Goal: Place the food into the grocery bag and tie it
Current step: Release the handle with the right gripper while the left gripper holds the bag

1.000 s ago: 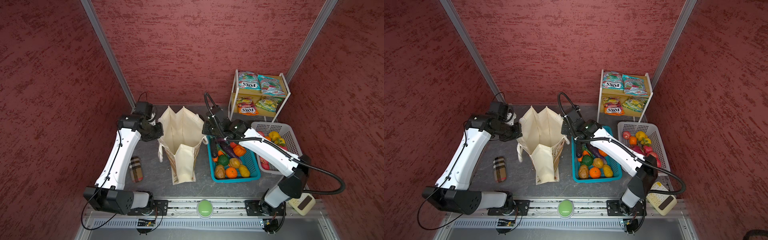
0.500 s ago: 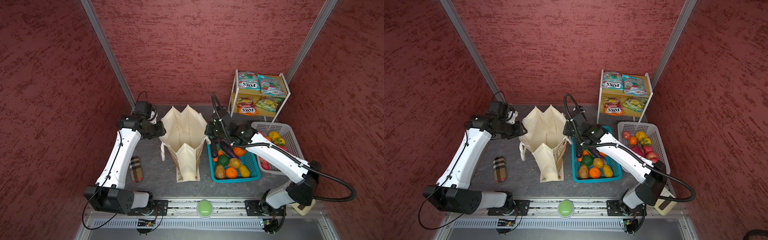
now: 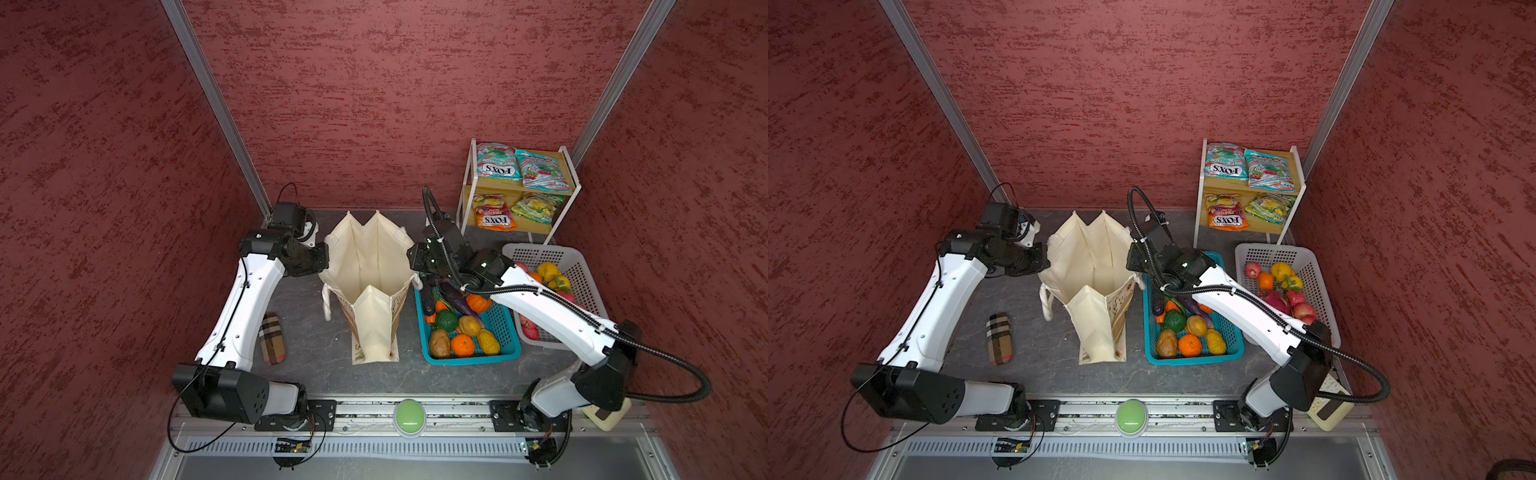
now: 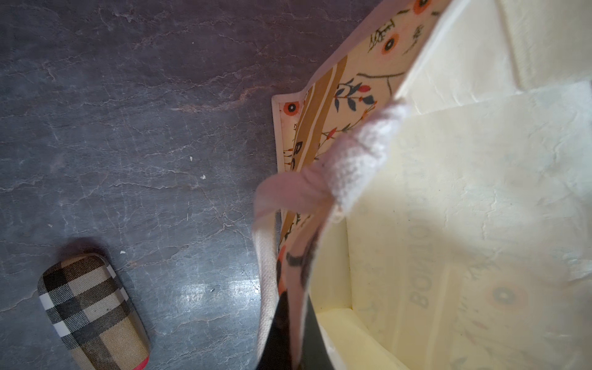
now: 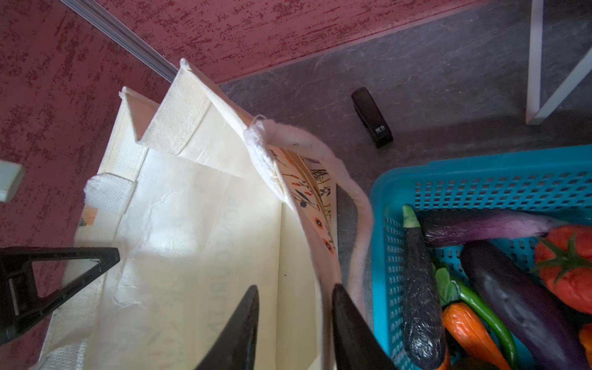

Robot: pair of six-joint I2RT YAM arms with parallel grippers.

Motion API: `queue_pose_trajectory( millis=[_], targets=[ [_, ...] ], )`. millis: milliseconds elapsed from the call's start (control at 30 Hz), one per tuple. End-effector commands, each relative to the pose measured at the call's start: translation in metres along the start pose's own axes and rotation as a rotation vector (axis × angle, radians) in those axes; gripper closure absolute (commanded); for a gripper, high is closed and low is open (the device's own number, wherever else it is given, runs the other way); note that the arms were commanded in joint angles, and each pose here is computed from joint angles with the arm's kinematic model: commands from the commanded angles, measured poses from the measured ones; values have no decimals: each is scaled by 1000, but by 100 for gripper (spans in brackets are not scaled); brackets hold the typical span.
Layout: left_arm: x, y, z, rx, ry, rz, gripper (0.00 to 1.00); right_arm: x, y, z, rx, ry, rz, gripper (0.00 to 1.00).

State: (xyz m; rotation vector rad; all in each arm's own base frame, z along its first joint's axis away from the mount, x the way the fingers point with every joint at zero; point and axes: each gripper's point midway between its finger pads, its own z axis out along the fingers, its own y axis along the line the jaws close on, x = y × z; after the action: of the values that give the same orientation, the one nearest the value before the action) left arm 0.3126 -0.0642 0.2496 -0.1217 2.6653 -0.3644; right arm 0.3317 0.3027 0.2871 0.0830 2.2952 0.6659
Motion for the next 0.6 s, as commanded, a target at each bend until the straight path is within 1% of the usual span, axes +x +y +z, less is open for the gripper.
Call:
queue_pose_trajectory(
  millis=[0,100,300,433,467,567],
  targets=[
    [-3,-5,0,4,-15,51,100,-14,15,-9,-41,-30,-3,51],
    [-4,-9,-1,2,-24,76,100,-23,21,-18,-62,-60,5,42],
    [-4,-14,-1,-10,-20,103,100,-43,25,-41,-67,-121,1,31],
    [-5,-15,-2,-28,-19,108,100,-53,19,-58,-38,-166,-13,30],
    [-5,-16,-2,-32,-19,114,100,-60,16,-75,-42,-201,-8,29],
    [-6,-17,-1,-53,-11,125,100,-65,2,-93,6,-239,-20,29]
  ],
)
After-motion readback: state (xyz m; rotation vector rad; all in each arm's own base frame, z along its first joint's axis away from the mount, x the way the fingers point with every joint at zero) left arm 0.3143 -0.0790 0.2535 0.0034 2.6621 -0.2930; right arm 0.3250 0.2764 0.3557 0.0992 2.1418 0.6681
